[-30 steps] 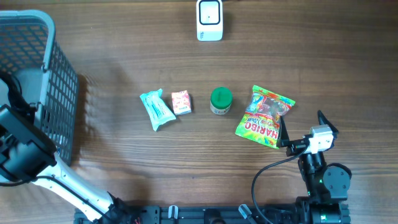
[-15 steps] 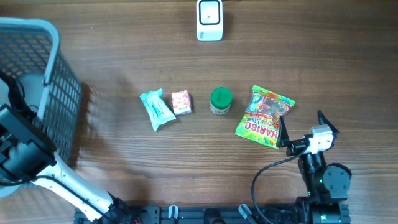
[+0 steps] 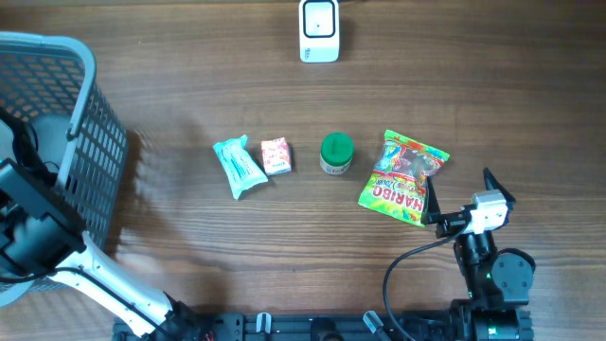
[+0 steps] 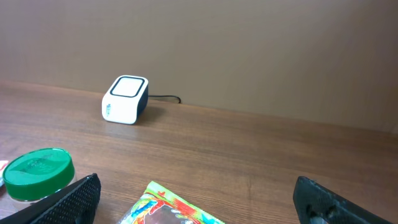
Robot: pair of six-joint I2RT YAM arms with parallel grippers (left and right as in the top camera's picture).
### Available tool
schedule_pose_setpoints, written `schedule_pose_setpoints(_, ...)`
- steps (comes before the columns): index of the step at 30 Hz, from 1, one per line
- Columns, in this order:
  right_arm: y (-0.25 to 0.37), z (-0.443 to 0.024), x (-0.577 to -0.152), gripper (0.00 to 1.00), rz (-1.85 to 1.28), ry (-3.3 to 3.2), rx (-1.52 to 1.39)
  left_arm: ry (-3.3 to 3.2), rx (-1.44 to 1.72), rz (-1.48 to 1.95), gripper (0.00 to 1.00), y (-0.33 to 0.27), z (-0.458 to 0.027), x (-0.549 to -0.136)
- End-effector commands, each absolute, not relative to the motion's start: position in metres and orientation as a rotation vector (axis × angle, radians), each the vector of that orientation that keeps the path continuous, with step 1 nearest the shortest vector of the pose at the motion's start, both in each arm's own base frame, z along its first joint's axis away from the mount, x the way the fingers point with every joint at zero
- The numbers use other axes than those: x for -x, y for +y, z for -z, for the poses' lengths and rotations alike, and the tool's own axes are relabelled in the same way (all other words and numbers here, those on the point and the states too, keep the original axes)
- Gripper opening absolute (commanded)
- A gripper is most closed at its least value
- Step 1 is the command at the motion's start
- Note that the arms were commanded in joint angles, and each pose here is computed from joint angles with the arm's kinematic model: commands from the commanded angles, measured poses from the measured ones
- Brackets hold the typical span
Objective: Scan the item barcode
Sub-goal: 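Return the left gripper into the basket toward the white bandage box, then grasp the white bandage box in the basket with the left gripper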
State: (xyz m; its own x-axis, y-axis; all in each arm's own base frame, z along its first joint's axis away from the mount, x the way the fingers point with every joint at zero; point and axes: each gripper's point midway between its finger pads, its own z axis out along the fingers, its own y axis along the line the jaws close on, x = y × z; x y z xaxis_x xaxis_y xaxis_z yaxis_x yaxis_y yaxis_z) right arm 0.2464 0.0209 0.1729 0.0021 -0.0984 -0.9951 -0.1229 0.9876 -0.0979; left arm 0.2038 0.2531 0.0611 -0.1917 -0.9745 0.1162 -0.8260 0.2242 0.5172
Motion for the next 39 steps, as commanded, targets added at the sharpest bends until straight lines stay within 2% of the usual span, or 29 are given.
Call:
schedule_pose_setpoints(1,0.019,-0.174,-0.246,1.0,-0.006,1.566,0.17,-2.102,-1.664,0.463,1.0,0.256,-0.052,-0.209)
schedule_pose_setpoints(4,0.019,-0.174,-0.246,1.0,-0.006,1.566,0.17,-2.11,-1.701,0.374,1.0,0.249,-0.047,-0.218)
schedule_pose_setpoints(5,0.019,-0.174,-0.246,1.0,-0.006,1.566,0.171,-2.111,-1.709,0.353,0.97,0.247,-0.046,-0.22)
schedule_pose_setpoints(6,0.019,-0.174,-0.246,1.0,-0.006,1.566,0.17,-2.115,-1.715,0.352,0.45,0.248,-0.045,-0.221)
schedule_pose_setpoints(7,0.019,-0.174,-0.246,1.0,-0.006,1.566,0.17,-2.115,-1.716,0.352,0.07,0.248,-0.045,-0.221)
schedule_pose_setpoints(8,0.019,-0.174,-0.246,1.0,-0.006,1.566,0.17,-2.115,-1.716,0.352,0.04,0.248,-0.045,-0.221)
schedule_pose_setpoints(15,0.019,-0.174,-0.246,1.0,-0.006,1.566,0.17,-2.131,-1.726,0.392,0.04,0.256,-0.051,-0.222)
schedule_pose_setpoints(20,0.019,-0.174,-0.246,1.0,-0.006,1.566,0.17,-2.174,-1.842,0.426,0.04,0.265,-0.076,-0.231)
schedule_pose_setpoints(27,0.019,-0.174,-0.246,1.0,-0.006,1.566,0.17,-2.301,-2.073,0.458,0.04,0.274,-0.14,-0.242)
schedule_pose_setpoints(35,0.019,-0.174,-0.246,1.0,-0.006,1.566,0.171,-2.337,-2.499,0.453,0.04,0.258,-0.241,-0.224)
schedule_pose_setpoints(36,0.019,-0.174,-0.246,1.0,-0.006,1.566,0.17,-2.36,-2.552,0.45,0.27,0.256,-0.256,-0.222)
schedule_pose_setpoints(37,0.019,-0.174,-0.246,0.99,-0.006,1.566,0.17,-2.374,-2.579,0.449,0.77,0.253,-0.265,-0.219)
schedule_pose_setpoints(38,0.019,-0.174,-0.246,1.0,-0.006,1.566,0.171,-2.384,-2.587,0.449,1.0,0.252,-0.269,-0.217)
schedule_pose_setpoints(39,0.019,-0.174,-0.246,1.0,-0.006,1.566,0.17,-2.413,-2.57,0.457,1.0,0.251,-0.273,-0.215)
